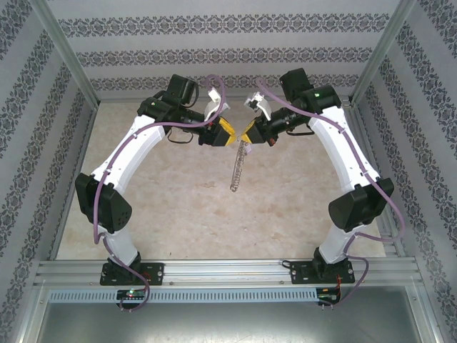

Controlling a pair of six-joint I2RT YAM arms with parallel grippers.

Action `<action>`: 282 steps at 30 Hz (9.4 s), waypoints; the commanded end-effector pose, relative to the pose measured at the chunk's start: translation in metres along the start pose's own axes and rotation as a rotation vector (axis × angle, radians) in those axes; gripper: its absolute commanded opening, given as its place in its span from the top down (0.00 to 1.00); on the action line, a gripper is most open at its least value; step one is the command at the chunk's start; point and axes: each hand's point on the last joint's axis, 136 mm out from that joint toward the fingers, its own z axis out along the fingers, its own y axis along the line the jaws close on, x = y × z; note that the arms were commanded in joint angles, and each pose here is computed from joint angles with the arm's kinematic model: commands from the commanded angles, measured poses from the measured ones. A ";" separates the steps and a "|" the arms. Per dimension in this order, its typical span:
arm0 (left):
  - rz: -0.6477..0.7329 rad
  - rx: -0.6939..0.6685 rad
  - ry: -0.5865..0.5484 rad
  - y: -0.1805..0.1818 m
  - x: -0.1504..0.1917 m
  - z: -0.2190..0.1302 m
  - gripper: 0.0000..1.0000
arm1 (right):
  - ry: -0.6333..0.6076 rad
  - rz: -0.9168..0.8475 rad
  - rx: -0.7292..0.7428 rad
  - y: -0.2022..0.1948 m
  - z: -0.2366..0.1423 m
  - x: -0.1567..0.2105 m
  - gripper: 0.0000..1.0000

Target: Put the keys on the keyring

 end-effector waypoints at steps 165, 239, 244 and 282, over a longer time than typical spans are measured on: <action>0.105 0.044 -0.208 -0.006 -0.044 -0.010 1.00 | -0.418 0.056 -0.149 -0.015 -0.010 -0.038 1.00; 0.059 0.150 -0.104 -0.011 -0.028 -0.010 0.88 | -0.006 -0.159 -0.019 0.008 0.007 -0.051 1.00; 0.067 0.146 -0.110 -0.010 -0.030 -0.011 1.00 | -0.005 -0.161 -0.012 0.006 0.008 -0.051 1.00; 0.107 0.044 -0.176 -0.009 -0.043 -0.020 1.00 | -0.378 0.060 -0.152 -0.011 0.012 -0.011 0.64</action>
